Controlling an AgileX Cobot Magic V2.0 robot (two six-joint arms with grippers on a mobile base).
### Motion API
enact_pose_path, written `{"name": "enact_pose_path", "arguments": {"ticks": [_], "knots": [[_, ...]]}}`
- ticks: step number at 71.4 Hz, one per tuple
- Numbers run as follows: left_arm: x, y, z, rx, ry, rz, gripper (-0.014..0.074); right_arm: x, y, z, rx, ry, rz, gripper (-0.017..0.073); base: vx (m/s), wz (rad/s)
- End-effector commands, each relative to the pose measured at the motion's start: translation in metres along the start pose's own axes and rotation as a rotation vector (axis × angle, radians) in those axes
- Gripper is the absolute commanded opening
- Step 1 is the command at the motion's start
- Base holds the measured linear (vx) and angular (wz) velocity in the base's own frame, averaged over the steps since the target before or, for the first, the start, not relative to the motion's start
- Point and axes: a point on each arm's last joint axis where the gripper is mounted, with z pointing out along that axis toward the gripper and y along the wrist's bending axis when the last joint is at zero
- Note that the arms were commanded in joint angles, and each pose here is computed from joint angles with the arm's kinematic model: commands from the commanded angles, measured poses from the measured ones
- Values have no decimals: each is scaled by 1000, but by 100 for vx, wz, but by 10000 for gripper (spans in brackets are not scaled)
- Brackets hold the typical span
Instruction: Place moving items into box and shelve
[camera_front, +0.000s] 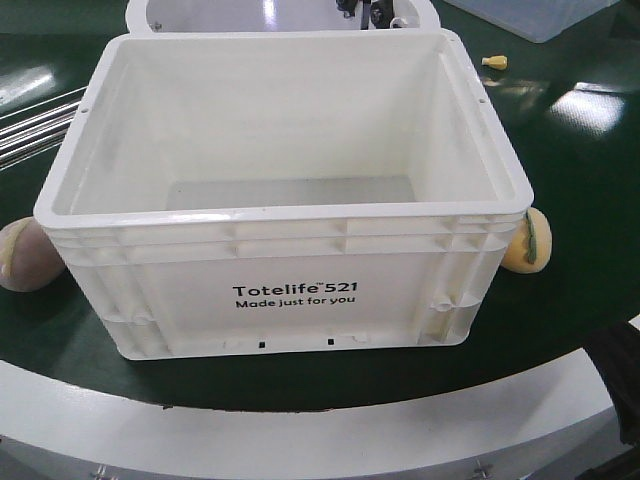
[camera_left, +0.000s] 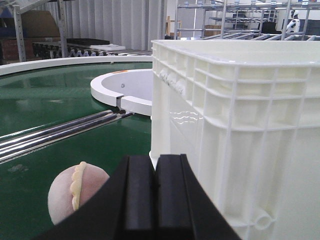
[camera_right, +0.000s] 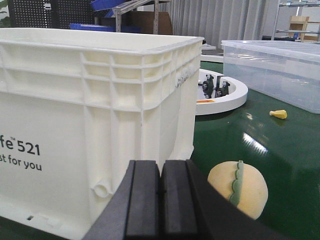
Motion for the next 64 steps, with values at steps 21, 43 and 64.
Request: {"name": "enact_pose_path", "arguments": {"ticks": [21, 43, 64], "knots": [[-43, -4, 2, 15, -81, -26, -27, -58, -4, 7, 9, -73, -1, -15, 0, 0], [-131, -14, 58, 21, -68, 10, -27, -144, -10, 59, 7, -33, -40, -15, 0, 0], [-187, -20, 117, 23, -78, 1, -27, -202, -14, 114, 13, -78, -38, -15, 0, 0]]}}
